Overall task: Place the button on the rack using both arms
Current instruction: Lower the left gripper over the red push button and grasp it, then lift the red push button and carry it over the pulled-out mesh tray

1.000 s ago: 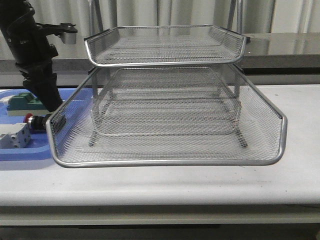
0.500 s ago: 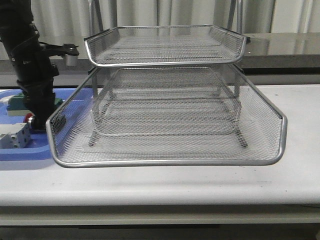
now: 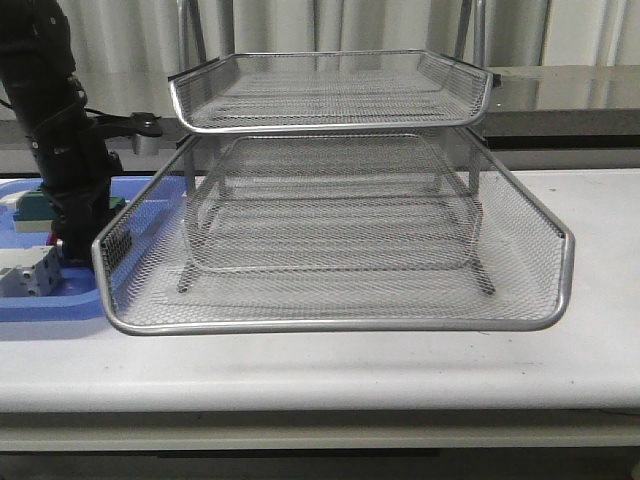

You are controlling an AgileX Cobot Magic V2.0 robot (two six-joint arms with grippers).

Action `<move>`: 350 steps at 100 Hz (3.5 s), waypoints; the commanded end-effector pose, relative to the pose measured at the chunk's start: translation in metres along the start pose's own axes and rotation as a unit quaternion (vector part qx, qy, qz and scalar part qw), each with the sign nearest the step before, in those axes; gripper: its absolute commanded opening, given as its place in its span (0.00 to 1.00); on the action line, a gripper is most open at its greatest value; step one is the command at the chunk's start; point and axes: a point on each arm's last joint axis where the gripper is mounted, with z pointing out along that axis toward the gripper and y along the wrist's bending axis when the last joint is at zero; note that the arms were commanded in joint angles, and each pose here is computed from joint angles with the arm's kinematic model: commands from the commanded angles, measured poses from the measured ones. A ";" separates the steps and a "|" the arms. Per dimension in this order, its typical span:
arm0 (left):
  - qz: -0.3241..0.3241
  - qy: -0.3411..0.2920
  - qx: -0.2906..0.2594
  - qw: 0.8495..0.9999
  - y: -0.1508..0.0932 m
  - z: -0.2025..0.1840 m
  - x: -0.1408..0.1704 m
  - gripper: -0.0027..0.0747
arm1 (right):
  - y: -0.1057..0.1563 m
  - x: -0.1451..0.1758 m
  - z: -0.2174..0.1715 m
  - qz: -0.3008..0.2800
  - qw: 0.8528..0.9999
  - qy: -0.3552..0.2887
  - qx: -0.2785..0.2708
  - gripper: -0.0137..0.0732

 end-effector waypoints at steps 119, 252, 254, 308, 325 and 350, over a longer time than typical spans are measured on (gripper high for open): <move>-0.006 -0.060 -0.121 0.991 0.009 -0.145 -0.019 0.01 | -0.001 -0.011 -0.004 -0.002 0.999 -0.038 0.005 0.08; -0.136 -0.212 -0.008 0.968 -0.148 -0.258 0.018 0.01 | -0.001 -0.011 -0.004 -0.002 0.999 -0.038 0.005 0.08; -0.131 -0.213 -0.005 0.968 -0.151 -0.258 0.015 0.01 | -0.001 -0.011 -0.004 -0.002 0.999 -0.038 0.005 0.08; 0.013 -0.247 0.014 0.969 -0.211 -0.219 -0.084 0.01 | -0.001 -0.011 -0.004 -0.002 0.999 -0.038 0.005 0.08; 0.059 -0.231 0.029 0.971 -0.223 -0.192 -0.105 0.01 | -0.001 -0.011 -0.004 -0.002 0.999 -0.038 0.005 0.08; 0.091 -0.210 0.022 0.973 -0.232 -0.162 -0.127 0.01 | -0.001 -0.011 -0.004 -0.002 0.999 -0.038 0.005 0.08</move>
